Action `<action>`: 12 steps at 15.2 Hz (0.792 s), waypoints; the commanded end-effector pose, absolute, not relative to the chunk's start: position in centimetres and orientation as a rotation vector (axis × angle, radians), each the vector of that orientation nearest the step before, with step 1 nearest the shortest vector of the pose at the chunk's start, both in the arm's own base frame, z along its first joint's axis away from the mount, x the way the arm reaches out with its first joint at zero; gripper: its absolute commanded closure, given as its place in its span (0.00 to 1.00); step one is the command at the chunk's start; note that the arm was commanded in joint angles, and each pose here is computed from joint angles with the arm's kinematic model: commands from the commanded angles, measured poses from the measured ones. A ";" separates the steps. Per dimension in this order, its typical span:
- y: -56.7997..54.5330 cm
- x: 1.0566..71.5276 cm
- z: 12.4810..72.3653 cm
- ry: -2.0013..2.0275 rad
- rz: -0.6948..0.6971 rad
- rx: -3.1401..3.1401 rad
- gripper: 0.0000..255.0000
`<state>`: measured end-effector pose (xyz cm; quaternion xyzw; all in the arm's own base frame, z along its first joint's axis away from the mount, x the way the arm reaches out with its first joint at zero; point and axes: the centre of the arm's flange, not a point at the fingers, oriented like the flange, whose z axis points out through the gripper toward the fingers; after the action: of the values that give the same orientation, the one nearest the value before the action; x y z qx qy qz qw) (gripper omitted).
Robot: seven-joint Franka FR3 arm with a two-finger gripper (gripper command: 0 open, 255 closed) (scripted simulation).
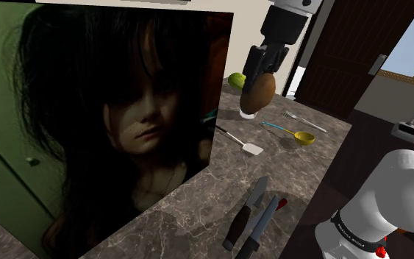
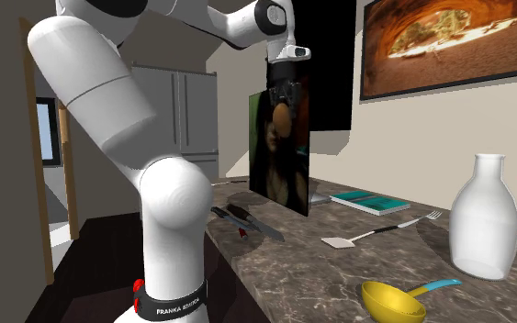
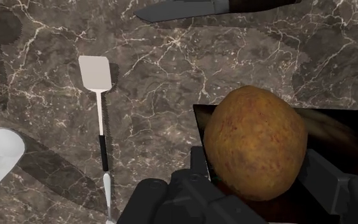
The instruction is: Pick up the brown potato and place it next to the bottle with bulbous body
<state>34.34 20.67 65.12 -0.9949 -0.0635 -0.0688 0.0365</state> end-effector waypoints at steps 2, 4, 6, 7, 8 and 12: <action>17.5 35.5 65.2 -0.195 -0.211 -3.055 1.00; 15.0 36.4 65.2 -0.195 -0.211 -3.055 1.00; 12.5 37.3 65.3 -0.195 -0.211 -3.055 1.00; 11.2 37.7 65.3 -0.195 -0.211 -3.055 1.00; 10.0 38.2 65.3 -0.195 -0.211 -3.055 1.00; 5.0 40.0 65.3 -0.195 -0.211 -3.055 1.00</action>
<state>39.53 6.19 65.33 -0.9950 -0.0628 -0.0686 0.0365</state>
